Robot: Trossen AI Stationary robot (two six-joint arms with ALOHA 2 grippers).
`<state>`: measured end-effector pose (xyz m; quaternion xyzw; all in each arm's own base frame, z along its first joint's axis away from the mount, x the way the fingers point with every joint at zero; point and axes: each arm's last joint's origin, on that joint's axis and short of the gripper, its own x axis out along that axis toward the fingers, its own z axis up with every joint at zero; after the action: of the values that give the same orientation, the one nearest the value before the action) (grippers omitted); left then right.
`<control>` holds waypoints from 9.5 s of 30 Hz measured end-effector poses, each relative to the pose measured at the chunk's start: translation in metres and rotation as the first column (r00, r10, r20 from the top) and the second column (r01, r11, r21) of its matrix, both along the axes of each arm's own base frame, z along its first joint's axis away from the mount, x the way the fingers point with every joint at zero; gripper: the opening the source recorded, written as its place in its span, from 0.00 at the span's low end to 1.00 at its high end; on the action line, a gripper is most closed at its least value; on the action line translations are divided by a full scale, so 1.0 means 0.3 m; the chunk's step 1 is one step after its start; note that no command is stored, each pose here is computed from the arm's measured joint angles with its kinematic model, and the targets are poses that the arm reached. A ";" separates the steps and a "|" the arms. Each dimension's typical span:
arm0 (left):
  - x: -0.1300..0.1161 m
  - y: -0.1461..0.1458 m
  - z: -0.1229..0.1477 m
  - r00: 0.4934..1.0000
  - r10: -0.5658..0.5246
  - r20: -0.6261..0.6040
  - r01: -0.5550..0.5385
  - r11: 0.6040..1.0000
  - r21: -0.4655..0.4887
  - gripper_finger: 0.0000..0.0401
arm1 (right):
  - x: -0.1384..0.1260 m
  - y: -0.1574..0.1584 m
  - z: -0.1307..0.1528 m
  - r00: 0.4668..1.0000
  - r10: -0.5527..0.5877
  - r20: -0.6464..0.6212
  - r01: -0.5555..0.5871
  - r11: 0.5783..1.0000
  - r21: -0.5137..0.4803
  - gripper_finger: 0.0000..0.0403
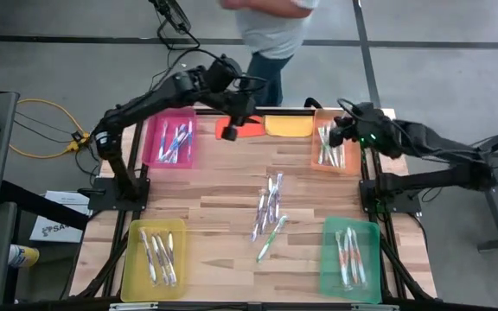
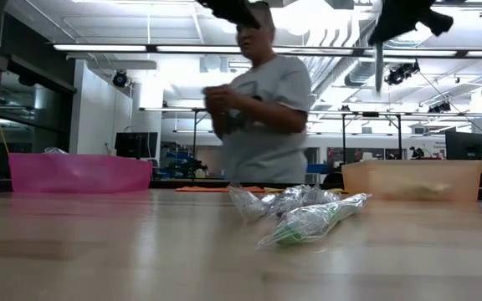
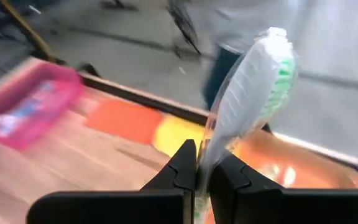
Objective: Pick & Place Toothbrushes
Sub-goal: Put the green toothbrush into the orange bin, then put the purple toothbrush into the yellow bin
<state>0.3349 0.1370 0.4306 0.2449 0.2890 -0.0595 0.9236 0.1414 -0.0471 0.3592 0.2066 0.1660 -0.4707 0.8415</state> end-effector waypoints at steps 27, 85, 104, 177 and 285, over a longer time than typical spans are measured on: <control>-0.322 0.047 -0.273 0.997 0.058 -0.042 -0.061 0.996 -0.070 0.06 | 0.045 -0.473 -0.339 0.890 -0.092 -0.447 0.351 0.764 0.542 0.04; -0.037 -0.358 -0.675 0.999 0.001 0.049 0.010 0.978 -0.209 0.49 | -0.100 -0.024 -0.041 0.973 0.230 -0.027 -0.201 0.896 0.397 0.51; -0.038 -0.675 -0.689 0.999 0.035 -0.005 -0.033 0.879 -0.475 0.42 | -0.108 0.073 -0.048 0.893 0.445 -0.069 -0.379 0.824 0.421 0.51; 0.206 -0.848 -0.925 0.587 0.414 -0.696 -0.798 0.440 -0.412 0.41 | -0.119 0.124 -0.058 0.876 0.475 -0.083 -0.391 0.801 0.453 0.51; -0.324 -0.932 -0.494 0.770 0.096 -0.631 -0.126 0.992 -0.003 0.41 | -0.128 0.123 -0.064 0.858 0.493 -0.141 -0.393 0.809 0.438 0.51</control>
<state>0.2376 -0.1425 0.2823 0.1727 0.5935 -0.0898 0.7810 0.1028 -0.0102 0.3400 0.2662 0.4049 -0.2383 0.8417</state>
